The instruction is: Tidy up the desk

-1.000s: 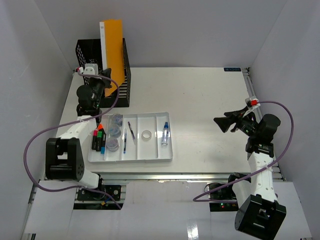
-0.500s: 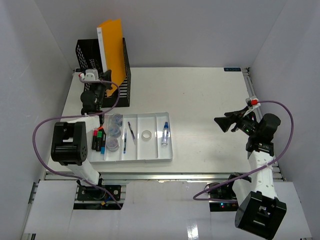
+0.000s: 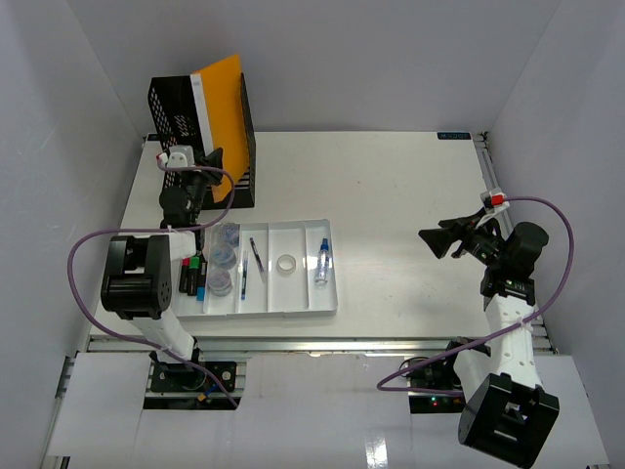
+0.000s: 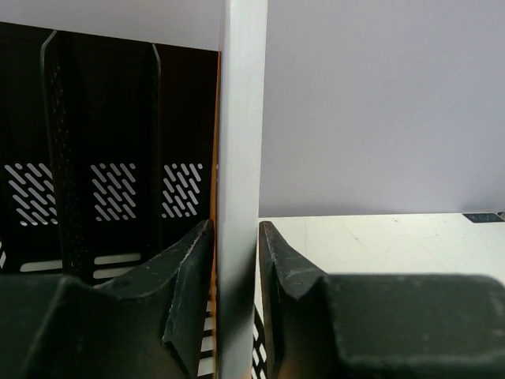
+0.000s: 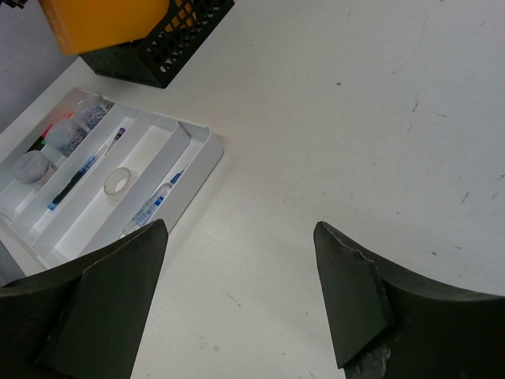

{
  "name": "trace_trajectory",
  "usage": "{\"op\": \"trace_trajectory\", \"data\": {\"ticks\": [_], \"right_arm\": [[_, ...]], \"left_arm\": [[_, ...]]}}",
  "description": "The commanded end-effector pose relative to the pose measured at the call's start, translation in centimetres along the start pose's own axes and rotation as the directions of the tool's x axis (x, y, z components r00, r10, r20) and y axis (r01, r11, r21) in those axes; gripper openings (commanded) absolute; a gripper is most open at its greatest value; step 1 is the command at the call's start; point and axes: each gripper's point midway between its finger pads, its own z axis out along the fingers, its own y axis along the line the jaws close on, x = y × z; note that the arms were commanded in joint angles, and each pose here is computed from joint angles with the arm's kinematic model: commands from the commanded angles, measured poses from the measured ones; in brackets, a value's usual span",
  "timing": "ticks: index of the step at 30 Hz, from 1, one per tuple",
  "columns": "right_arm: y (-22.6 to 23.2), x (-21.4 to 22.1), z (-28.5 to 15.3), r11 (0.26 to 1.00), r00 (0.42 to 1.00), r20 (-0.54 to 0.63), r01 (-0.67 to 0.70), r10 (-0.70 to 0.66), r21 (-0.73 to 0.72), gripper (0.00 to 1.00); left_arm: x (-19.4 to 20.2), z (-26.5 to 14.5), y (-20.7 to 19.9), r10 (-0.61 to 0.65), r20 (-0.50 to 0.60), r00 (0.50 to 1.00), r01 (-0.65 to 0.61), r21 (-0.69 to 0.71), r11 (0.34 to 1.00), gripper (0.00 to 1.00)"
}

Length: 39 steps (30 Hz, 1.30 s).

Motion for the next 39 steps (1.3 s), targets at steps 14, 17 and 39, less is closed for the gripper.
{"op": "trace_trajectory", "data": {"ticks": [14,17,39], "right_arm": [[0.6,-1.5,-0.2,0.998,0.997,0.042,0.062,-0.061,-0.017,0.81],[0.7,-1.5,-0.3,0.998,0.997,0.044,0.065,-0.064,-0.02,0.81],[1.0,-1.9,-0.4,0.997,0.996,0.055,0.076,-0.075,-0.017,0.81]], "left_arm": [[-2.9,3.7,-0.1,0.138,-0.235,0.962,-0.131,0.047,0.99,0.41],[-3.0,4.2,0.3,0.132,-0.267,0.955,-0.128,0.031,0.991,0.36],[-9.4,3.3,-1.4,0.058,-0.004,0.998,-0.058,0.005,0.998,0.0]]}}
